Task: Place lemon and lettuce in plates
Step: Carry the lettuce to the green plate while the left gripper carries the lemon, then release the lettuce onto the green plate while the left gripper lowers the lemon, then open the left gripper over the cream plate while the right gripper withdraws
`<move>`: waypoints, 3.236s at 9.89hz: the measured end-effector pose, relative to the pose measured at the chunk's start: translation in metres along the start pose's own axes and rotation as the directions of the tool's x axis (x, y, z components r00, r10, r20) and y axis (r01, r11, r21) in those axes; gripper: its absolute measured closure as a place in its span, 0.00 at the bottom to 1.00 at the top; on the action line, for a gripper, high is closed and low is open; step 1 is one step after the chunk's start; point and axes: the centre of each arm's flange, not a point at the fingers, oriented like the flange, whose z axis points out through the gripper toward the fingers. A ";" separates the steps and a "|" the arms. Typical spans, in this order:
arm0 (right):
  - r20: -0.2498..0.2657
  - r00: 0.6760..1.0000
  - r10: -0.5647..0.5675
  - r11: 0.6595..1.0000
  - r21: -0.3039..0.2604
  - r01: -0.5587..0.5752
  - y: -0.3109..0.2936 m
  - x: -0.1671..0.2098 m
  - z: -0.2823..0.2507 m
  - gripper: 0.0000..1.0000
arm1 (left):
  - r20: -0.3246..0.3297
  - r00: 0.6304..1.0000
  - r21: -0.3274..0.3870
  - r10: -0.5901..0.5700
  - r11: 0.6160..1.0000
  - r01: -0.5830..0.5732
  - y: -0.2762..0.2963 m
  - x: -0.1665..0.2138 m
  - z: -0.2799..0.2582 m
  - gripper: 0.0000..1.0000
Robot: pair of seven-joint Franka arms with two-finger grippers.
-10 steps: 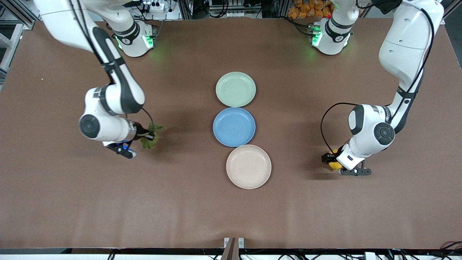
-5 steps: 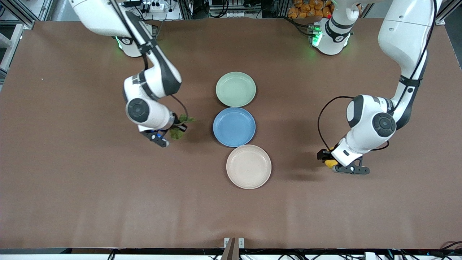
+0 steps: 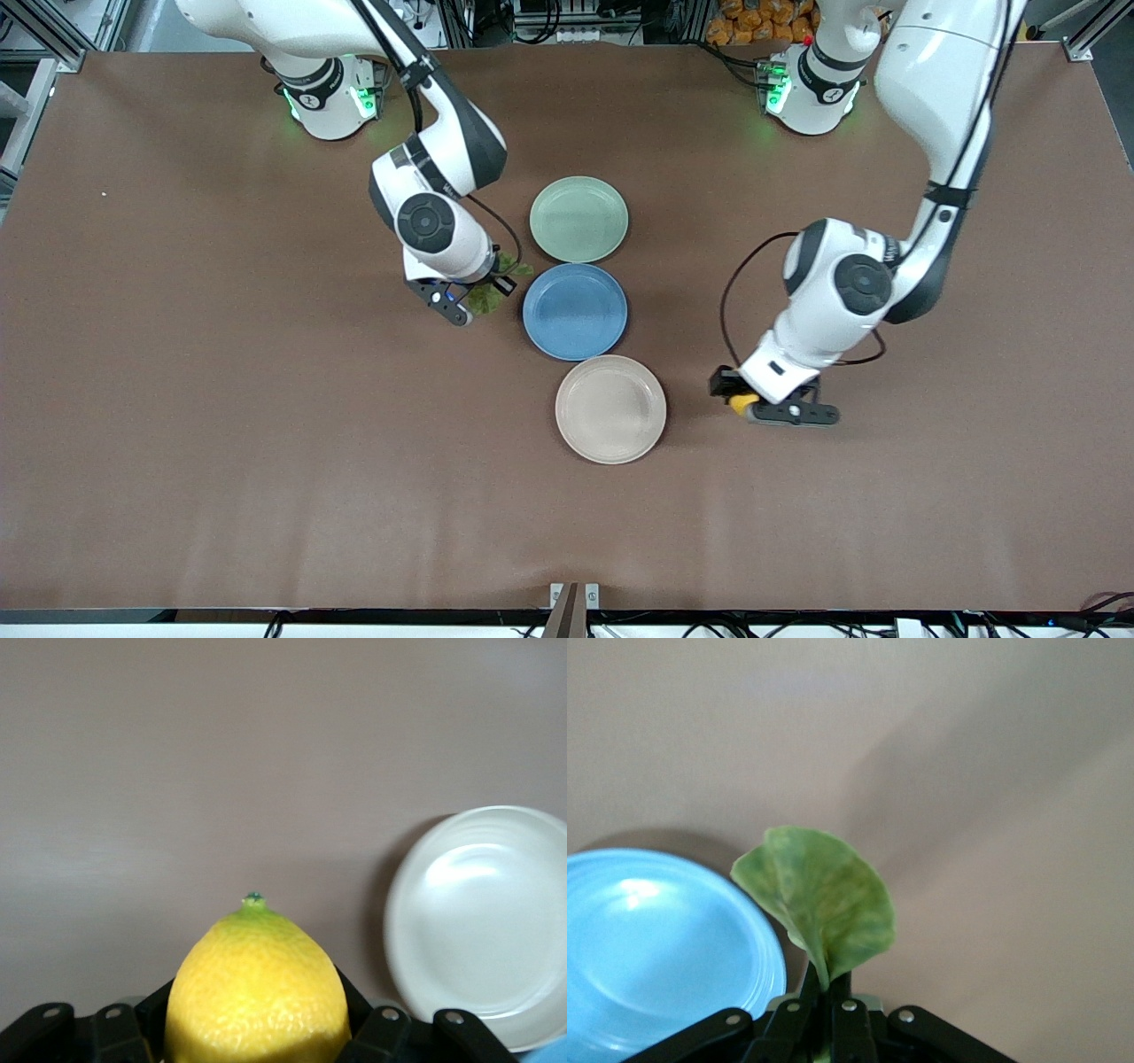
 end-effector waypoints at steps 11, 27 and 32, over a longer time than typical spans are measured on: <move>-0.031 0.988 0.154 0.988 -0.027 -0.155 -0.012 -0.159 0.026 0.65 | -0.001 0.973 -0.113 -0.231 0.967 0.230 0.123 -0.026 0.125 0.41; -0.004 0.997 -0.071 0.996 0.045 0.072 0.036 0.127 -0.032 0.00 | 0.060 0.969 0.011 -0.239 0.971 0.239 0.055 0.042 -0.003 0.00; -0.052 0.988 -0.145 0.989 0.009 0.145 0.080 0.206 -0.041 0.00 | 0.155 0.982 0.080 -0.112 0.992 0.101 -0.085 0.053 -0.020 0.00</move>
